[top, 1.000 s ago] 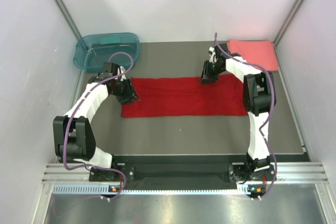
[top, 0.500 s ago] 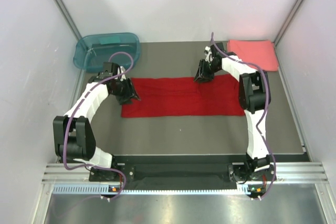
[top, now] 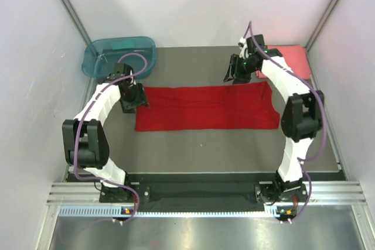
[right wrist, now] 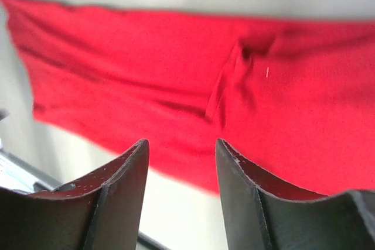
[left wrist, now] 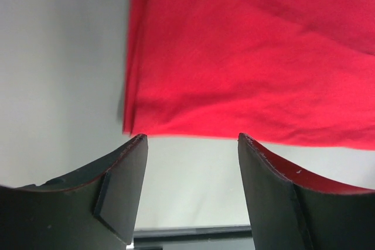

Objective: Fold and stack the t-shirts
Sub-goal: Fold the tshirt

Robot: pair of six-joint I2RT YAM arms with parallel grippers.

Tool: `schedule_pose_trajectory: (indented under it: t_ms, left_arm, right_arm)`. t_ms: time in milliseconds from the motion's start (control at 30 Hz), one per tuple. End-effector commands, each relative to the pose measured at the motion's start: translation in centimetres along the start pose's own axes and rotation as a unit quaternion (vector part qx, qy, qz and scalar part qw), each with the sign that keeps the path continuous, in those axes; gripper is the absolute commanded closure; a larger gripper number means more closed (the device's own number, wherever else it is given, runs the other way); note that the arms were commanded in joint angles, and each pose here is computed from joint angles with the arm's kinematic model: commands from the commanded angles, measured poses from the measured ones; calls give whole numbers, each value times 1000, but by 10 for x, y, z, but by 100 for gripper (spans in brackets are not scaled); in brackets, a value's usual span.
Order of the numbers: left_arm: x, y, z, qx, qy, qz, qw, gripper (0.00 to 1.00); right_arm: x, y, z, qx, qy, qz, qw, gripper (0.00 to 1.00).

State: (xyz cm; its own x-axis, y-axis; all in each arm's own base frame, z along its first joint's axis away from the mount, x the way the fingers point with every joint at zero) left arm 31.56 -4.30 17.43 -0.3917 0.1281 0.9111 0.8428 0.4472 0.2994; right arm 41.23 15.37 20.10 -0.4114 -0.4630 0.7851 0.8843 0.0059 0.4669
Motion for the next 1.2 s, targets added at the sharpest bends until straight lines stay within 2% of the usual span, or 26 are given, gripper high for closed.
schedule_pose_trajectory:
  t_ms: [0, 167, 267, 367, 467, 600, 800, 900, 933, 1033, 1167]
  left_arm:
    - [-5, -22, 26, 60, 52, 25, 997, 32]
    - [-11, -31, 39, 112, 36, 31, 993, 31]
    - [-20, -32, 47, 150, 53, 40, 986, 30]
    - [-34, -32, 54, 186, 56, 58, 979, 34]
    - [-45, -31, 56, 194, 52, 66, 977, 36]
    - [-57, -36, 55, 202, 42, 91, 974, 44]
    - [-62, -56, 67, 207, 62, 105, 971, 48]
    - [-67, -63, 75, 215, 65, 116, 967, 60]
    - [-68, -66, 80, 222, 64, 121, 965, 78]
    - [-65, -69, 87, 231, 56, 123, 964, 100]
    - [-51, -75, 88, 221, 55, 116, 967, 100]
  right_arm:
    - [42, -19, 6, 14, -13, -6, 1000, 50]
    - [60, -59, 3, -2, -17, -4, 1000, 48]
    - [67, -76, 0, -16, -14, -1, 1000, 48]
    - [75, -88, -2, -20, -18, -6, 1000, 47]
    - [83, -96, -6, -27, -23, -11, 999, 47]
    - [96, -101, -9, -30, -28, -25, 999, 46]
    - [104, -103, -13, -36, -35, -32, 998, 45]
    - [105, -102, -17, -48, -51, -35, 997, 44]
    - [105, -102, -18, -53, -54, -34, 997, 44]
    - [107, -97, -22, -75, -57, -40, 995, 44]
    - [104, -91, -30, -119, -65, -46, 990, 43]
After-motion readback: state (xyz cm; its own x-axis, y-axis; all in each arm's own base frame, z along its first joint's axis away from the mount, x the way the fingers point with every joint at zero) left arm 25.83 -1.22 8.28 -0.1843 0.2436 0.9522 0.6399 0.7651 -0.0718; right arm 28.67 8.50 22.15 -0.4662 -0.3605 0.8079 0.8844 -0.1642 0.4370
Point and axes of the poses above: each gripper's point midway between its finger pads, its own x axis back along the fingers, its own z axis along the line the jaws close on, y = z × x, the point moved 7 cm from there along x, back along the fingers, and after that the axes turned 8 degrees about x, right-handed, at the moved point
